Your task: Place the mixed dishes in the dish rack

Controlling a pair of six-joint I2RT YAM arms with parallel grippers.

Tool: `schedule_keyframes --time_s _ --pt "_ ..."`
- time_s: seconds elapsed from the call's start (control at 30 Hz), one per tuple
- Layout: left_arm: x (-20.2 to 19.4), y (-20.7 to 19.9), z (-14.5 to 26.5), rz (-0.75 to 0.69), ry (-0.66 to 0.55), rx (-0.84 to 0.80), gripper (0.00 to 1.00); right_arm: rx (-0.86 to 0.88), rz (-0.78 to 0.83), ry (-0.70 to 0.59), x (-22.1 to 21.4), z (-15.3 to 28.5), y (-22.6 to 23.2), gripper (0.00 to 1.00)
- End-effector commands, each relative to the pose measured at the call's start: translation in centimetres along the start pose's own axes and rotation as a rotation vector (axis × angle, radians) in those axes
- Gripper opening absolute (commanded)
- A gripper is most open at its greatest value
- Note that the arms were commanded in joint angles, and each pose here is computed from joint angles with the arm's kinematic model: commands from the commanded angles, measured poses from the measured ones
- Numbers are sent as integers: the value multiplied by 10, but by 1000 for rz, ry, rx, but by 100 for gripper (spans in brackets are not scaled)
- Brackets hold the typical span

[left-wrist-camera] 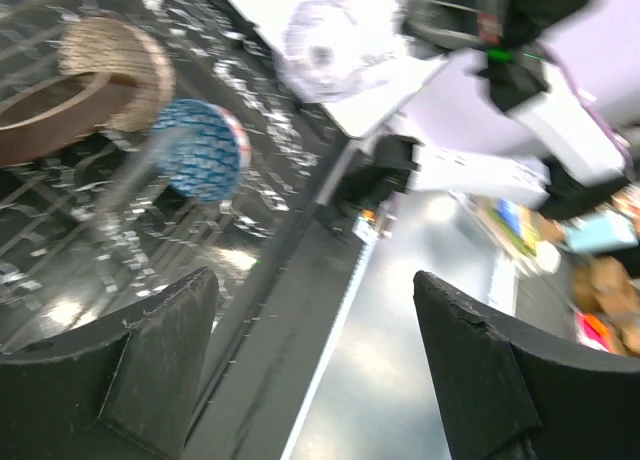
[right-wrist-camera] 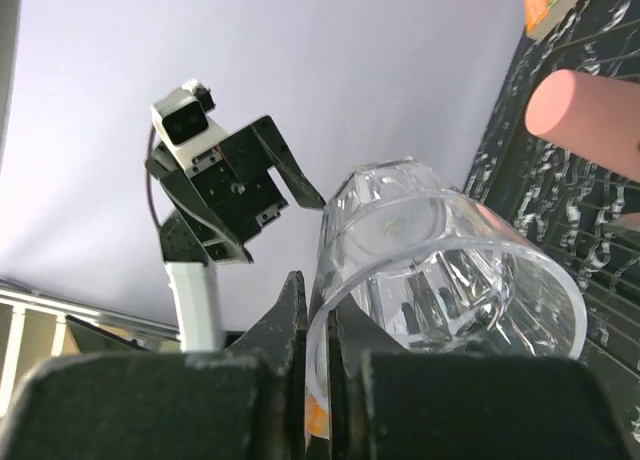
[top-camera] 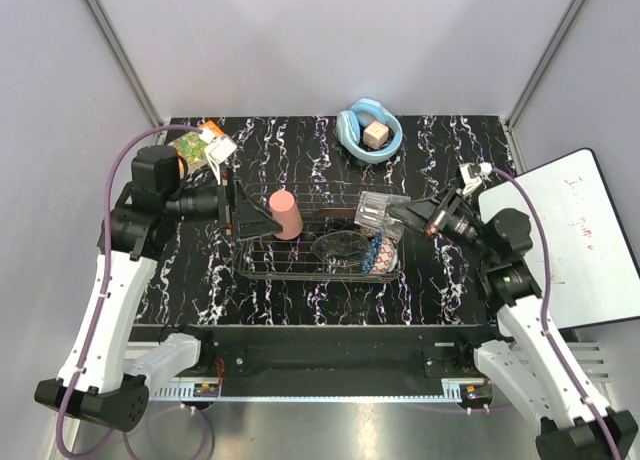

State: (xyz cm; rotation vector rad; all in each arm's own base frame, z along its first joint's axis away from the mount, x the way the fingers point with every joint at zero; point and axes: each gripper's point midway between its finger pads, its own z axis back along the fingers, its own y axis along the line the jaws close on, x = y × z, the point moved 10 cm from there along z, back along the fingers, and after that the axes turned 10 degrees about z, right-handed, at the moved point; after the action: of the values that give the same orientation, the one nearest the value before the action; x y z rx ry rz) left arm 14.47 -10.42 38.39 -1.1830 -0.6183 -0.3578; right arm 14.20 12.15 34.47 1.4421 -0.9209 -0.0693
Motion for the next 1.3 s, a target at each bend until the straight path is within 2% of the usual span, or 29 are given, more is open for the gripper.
schedule_keyframes --time_s 0.0,0.17,0.5,0.67,0.73,0.8,0.97,1.27 --pt "5 -8 -1 -10 44 -147 82 227 3 0 11 -6 28 0" --pt "10 0 -7 21 45 -142 75 266 4 15 16 -25 32 0" --pt "30 17 -29 24 23 -89 73 275 -18 103 6 -85 29 0" --pt "32 21 -35 17 17 -73 73 278 -25 110 7 -96 28 0" --pt "32 22 -36 12 8 -58 76 277 -34 117 6 -100 26 0" --pt "33 25 -38 12 -5 -37 86 279 -41 121 5 -104 25 0" --pt "37 29 -45 37 -5 -35 99 299 -58 130 1 -112 25 0" --pt "39 32 -50 49 13 -67 99 386 -113 155 -7 -133 27 0"
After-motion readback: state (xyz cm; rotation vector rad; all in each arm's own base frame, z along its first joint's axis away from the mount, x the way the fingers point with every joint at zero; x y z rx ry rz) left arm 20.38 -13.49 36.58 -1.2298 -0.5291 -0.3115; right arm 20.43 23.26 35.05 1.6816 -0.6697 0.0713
